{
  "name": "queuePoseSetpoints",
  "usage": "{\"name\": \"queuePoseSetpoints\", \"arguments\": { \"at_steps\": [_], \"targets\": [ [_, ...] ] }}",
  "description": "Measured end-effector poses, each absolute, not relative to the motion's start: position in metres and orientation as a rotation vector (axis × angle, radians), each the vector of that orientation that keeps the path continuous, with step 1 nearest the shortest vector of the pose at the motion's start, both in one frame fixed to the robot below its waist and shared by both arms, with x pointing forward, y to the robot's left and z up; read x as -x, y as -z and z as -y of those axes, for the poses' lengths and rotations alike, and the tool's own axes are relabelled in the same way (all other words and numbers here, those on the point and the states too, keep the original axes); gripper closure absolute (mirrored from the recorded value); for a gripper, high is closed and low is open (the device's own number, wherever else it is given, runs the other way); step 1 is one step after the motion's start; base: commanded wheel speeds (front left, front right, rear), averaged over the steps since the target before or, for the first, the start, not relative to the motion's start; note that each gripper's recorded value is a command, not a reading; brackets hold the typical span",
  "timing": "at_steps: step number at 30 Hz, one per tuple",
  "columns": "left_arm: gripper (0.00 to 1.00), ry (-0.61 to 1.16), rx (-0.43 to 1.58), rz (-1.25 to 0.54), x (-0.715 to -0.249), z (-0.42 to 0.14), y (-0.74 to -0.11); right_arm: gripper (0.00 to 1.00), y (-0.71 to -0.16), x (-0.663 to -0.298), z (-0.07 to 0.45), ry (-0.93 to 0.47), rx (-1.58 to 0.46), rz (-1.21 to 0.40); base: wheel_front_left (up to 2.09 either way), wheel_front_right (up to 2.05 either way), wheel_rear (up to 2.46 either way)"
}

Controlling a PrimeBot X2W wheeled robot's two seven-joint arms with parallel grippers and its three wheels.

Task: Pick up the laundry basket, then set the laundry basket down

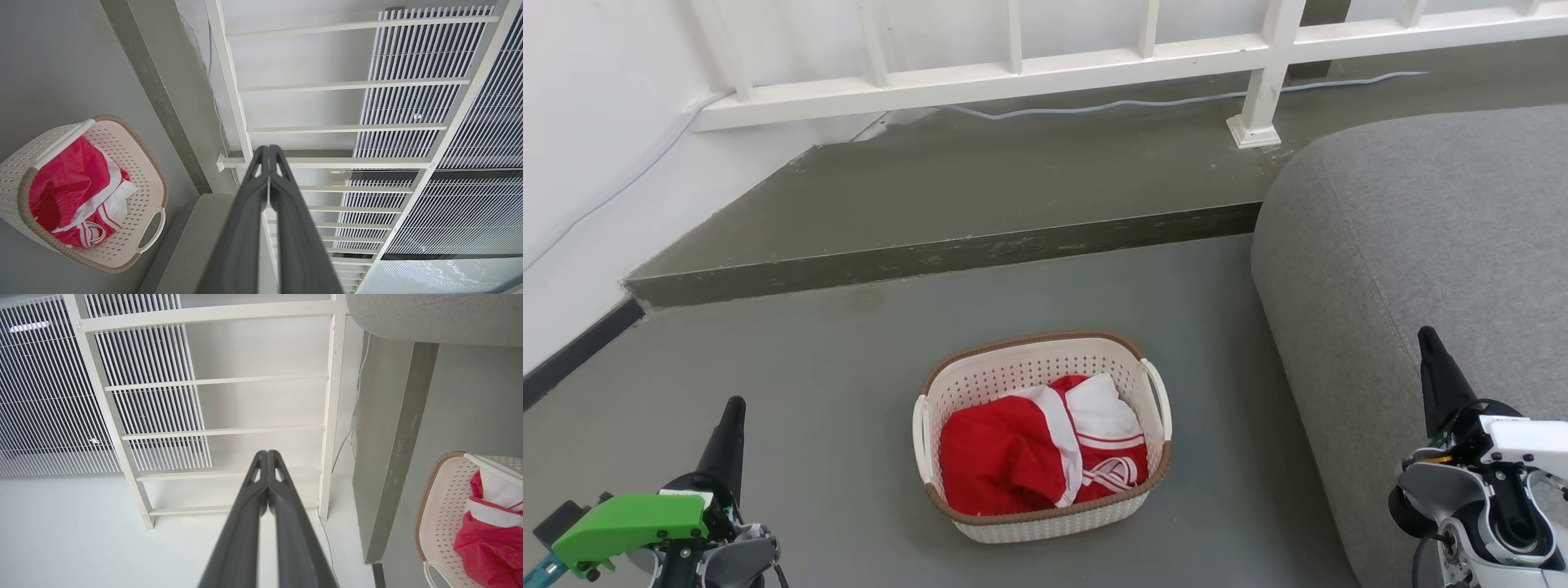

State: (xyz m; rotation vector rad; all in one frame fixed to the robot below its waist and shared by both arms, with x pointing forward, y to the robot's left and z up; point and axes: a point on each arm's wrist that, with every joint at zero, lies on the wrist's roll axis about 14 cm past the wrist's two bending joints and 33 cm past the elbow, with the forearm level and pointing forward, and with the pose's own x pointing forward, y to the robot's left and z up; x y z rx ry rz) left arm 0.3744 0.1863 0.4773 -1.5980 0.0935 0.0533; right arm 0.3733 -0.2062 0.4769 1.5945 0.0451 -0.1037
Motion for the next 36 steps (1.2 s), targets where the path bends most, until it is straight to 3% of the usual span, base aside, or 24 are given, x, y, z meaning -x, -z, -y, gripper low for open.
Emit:
{"name": "queuePoseSetpoints", "arguments": {
  "at_steps": [24, 25, 26, 27, 28, 36],
  "targets": [
    [1.0, -0.055, 1.599, -0.092, -0.374, -0.187, -0.477, 1.0, -0.477, -0.373, 0.205, 0.099, -1.594, -0.05, 0.0, 0.0, 0.0],
    [0.0, -0.059, 1.6, -0.096, -0.374, -0.187, -0.476, 0.0, -0.475, -0.373, 0.205, 0.103, -1.595, -0.055, 0.0, 0.0, 0.0],
    [1.0, -0.069, 1.603, -0.107, -0.372, -0.185, -0.471, 1.0, -0.471, -0.371, 0.204, 0.113, -1.598, -0.065, 0.0, 0.0, 0.0],
    [1.0, -0.069, 1.603, -0.107, -0.372, -0.185, -0.471, 1.0, -0.471, -0.371, 0.204, 0.113, -1.598, -0.065, 0.0, 0.0, 0.0],
    [0.0, -0.084, 1.609, -0.124, -0.369, -0.183, -0.465, 0.0, -0.464, -0.367, 0.203, 0.13, -1.603, -0.081, 0.0, 0.0, 0.0],
    [0.0, -0.112, 1.62, -0.153, -0.361, -0.18, -0.453, 0.0, -0.451, -0.358, 0.2, 0.166, -1.611, -0.109, 0.0, 0.0, 0.0]
  ]
}}
